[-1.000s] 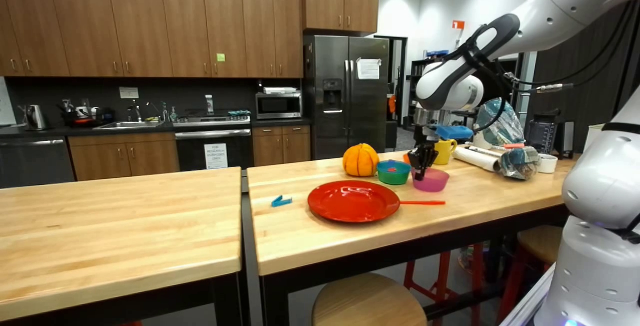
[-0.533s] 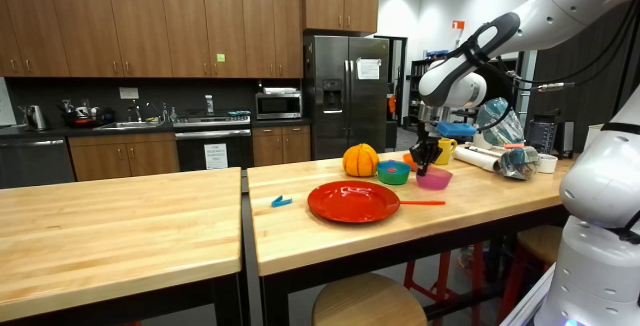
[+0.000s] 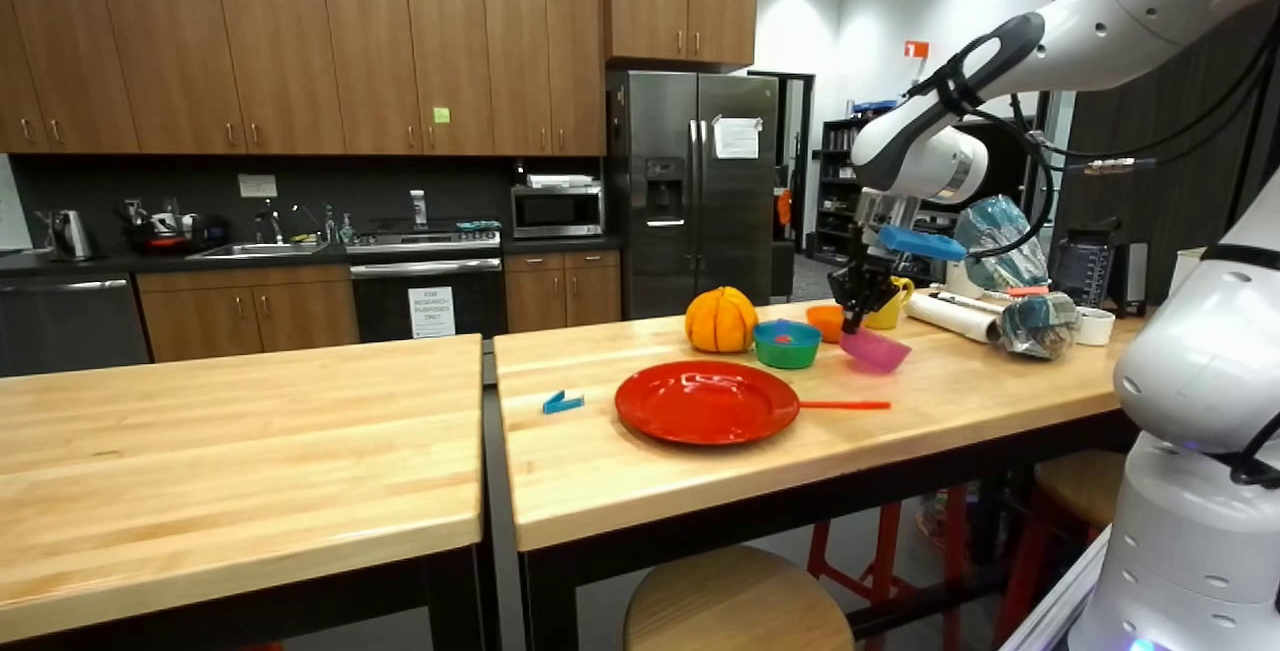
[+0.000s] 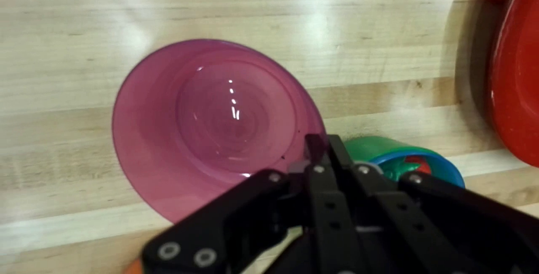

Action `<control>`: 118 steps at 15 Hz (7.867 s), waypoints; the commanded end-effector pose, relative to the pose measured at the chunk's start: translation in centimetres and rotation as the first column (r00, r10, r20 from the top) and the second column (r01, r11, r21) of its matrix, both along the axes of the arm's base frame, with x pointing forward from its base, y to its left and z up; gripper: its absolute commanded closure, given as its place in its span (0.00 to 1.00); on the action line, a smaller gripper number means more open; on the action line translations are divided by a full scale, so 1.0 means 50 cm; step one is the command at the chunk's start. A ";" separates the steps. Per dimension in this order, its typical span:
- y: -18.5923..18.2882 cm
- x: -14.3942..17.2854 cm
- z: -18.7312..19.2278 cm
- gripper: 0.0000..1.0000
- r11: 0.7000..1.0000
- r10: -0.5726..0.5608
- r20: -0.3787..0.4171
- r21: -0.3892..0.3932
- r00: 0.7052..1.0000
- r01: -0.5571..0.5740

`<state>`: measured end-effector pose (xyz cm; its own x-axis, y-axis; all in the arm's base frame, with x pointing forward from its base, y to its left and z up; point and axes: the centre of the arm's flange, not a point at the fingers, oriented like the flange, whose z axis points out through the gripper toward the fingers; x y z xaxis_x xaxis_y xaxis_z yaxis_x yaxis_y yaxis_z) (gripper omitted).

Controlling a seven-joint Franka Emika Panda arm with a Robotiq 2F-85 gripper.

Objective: Move the pink bowl backwards slightly

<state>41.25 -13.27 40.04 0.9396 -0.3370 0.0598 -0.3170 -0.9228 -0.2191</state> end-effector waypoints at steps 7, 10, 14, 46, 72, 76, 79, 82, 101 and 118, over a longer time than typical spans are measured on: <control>-0.081 0.047 0.053 0.98 0.957 -0.268 -0.037 0.104 0.963 0.271; -0.082 0.060 0.063 0.98 0.950 -0.295 -0.046 0.096 0.954 0.299; -0.066 0.062 0.042 0.62 0.942 -0.317 -0.094 0.086 0.944 0.325; -0.014 0.023 -0.053 0.00 0.770 -0.635 -0.192 -0.078 0.748 0.633; -0.014 0.025 -0.050 0.98 0.775 -0.629 -0.174 -0.065 0.758 0.628; -0.039 0.027 -0.032 0.99 0.767 -0.640 -0.173 -0.080 0.749 0.637; -0.075 0.028 -0.016 0.99 0.760 -0.649 -0.166 -0.094 0.742 0.644; -0.113 0.029 0.000 0.99 0.745 -0.667 -0.153 -0.108 0.729 0.659; -0.239 0.157 0.031 0.99 0.709 -0.695 -0.100 -0.265 0.713 0.654; -0.266 0.173 -0.026 0.41 0.691 -0.719 -0.147 -0.255 0.679 0.676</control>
